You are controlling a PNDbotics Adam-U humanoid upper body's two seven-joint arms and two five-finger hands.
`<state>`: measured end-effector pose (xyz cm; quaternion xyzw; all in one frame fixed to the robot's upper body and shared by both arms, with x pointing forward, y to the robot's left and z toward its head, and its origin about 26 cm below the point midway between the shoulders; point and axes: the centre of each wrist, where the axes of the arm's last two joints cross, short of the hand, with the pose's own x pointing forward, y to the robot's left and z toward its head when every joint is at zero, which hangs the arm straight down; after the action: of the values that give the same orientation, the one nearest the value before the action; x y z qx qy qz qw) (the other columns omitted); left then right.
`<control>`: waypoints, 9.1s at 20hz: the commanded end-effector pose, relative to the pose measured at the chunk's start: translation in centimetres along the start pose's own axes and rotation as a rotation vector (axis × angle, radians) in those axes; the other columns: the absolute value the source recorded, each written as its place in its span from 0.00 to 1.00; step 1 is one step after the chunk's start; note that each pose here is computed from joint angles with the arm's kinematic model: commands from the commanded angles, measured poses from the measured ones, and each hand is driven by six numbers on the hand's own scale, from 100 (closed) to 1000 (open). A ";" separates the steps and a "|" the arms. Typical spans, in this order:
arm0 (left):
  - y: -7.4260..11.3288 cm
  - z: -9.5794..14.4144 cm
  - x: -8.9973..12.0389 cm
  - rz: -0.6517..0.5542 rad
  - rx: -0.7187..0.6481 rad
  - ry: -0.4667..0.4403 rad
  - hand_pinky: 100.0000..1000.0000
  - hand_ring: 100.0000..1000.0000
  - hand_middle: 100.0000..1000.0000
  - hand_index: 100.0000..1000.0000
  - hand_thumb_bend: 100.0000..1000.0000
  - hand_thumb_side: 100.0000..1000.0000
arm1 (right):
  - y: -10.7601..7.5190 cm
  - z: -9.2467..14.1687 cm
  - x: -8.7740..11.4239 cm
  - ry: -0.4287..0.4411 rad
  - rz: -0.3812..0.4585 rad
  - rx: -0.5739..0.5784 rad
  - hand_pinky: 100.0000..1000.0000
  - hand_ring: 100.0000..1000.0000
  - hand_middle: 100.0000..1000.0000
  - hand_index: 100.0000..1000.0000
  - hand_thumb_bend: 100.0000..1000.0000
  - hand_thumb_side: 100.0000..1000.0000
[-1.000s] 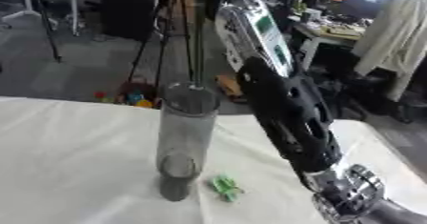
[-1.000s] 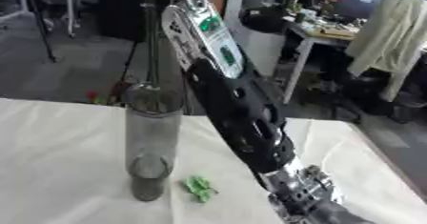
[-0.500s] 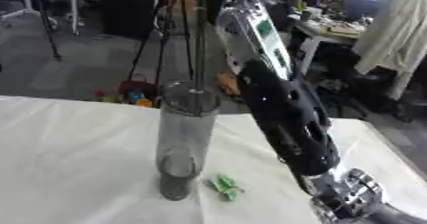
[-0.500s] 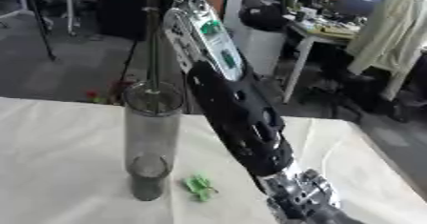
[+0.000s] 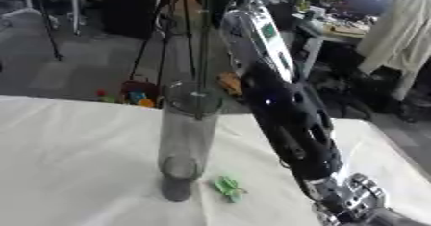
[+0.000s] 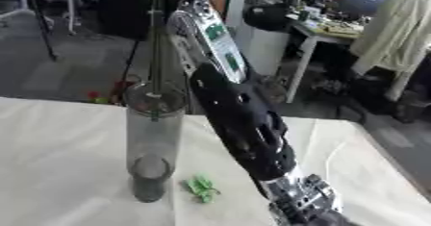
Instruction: Arrange flowers into the vase.
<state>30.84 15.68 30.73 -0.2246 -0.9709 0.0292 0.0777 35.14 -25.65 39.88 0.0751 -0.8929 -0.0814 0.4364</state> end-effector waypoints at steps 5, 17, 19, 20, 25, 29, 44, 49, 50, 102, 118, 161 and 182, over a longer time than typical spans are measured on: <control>-0.5 -0.6 0.3 0.019 -0.018 -0.025 0.68 0.81 0.73 0.88 0.27 0.90 | -0.1 0.2 1.1 -0.073 -0.033 0.020 0.12 0.12 0.00 0.05 0.00 0.35; -0.6 -0.6 0.3 0.023 -0.021 -0.027 0.68 0.81 0.73 0.88 0.26 0.91 | 0.1 0.7 0.7 -0.096 -0.049 0.075 0.12 0.12 0.00 0.05 0.00 0.34; -0.6 -0.6 0.3 0.024 -0.022 -0.027 0.68 0.81 0.73 0.88 0.26 0.91 | 0.1 0.7 0.5 -0.093 -0.046 0.081 0.13 0.12 0.00 0.05 0.00 0.35; -0.6 -0.7 0.3 0.024 -0.022 -0.028 0.68 0.81 0.73 0.88 0.26 0.91 | 0.1 0.7 0.4 -0.089 -0.045 0.084 0.13 0.12 0.00 0.05 0.00 0.35; -0.7 -0.7 0.3 0.027 -0.025 -0.028 0.68 0.81 0.73 0.88 0.25 0.91 | 0.0 0.7 0.3 -0.081 -0.037 0.091 0.13 0.12 0.00 0.05 0.00 0.36; -0.7 -0.7 0.3 0.029 -0.026 -0.030 0.68 0.81 0.73 0.88 0.25 0.92 | -0.1 0.7 0.1 -0.064 -0.037 0.091 0.13 0.12 0.00 0.05 0.00 0.36; -0.9 -0.7 0.3 0.033 -0.030 -0.030 0.68 0.82 0.73 0.88 0.24 0.92 | -0.1 0.8 -0.2 -0.039 -0.036 0.093 0.12 0.12 0.00 0.05 0.00 0.37; -0.9 -0.6 0.3 0.032 -0.032 -0.025 0.68 0.82 0.73 0.88 0.24 0.92 | -0.1 0.3 0.5 -0.029 -0.044 0.096 0.11 0.12 0.00 0.05 0.00 0.37; -0.9 -0.6 0.3 0.032 -0.032 -0.025 0.68 0.82 0.73 0.88 0.24 0.92 | -0.2 0.2 0.9 -0.030 -0.049 0.094 0.11 0.12 0.00 0.05 0.00 0.36; -1.3 -0.6 0.2 0.041 -0.054 -0.029 0.69 0.82 0.73 0.88 0.20 0.95 | -0.9 0.3 6.5 -0.405 -0.105 0.223 0.08 0.11 0.00 0.05 0.00 0.24; -1.5 -0.7 0.2 0.045 -0.056 -0.033 0.69 0.82 0.73 0.88 0.19 0.95 | -1.2 0.2 4.6 -0.345 -0.070 0.255 0.09 0.12 0.00 0.05 0.00 0.28; -1.5 -0.7 0.2 0.049 -0.062 -0.029 0.69 0.82 0.72 0.89 0.18 0.96 | -2.4 0.3 1.4 -0.380 0.015 0.342 0.35 0.38 0.02 0.29 0.00 0.53; -1.4 -0.6 0.2 0.045 -0.060 -0.024 0.69 0.82 0.73 0.89 0.18 0.96 | -3.4 1.0 0.1 -0.411 0.170 0.425 0.58 0.52 0.18 0.48 0.00 0.60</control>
<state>30.57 14.49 30.90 -0.2486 -0.9660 0.0112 0.0700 35.31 -28.32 37.43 0.0920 -0.9581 0.1145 0.2458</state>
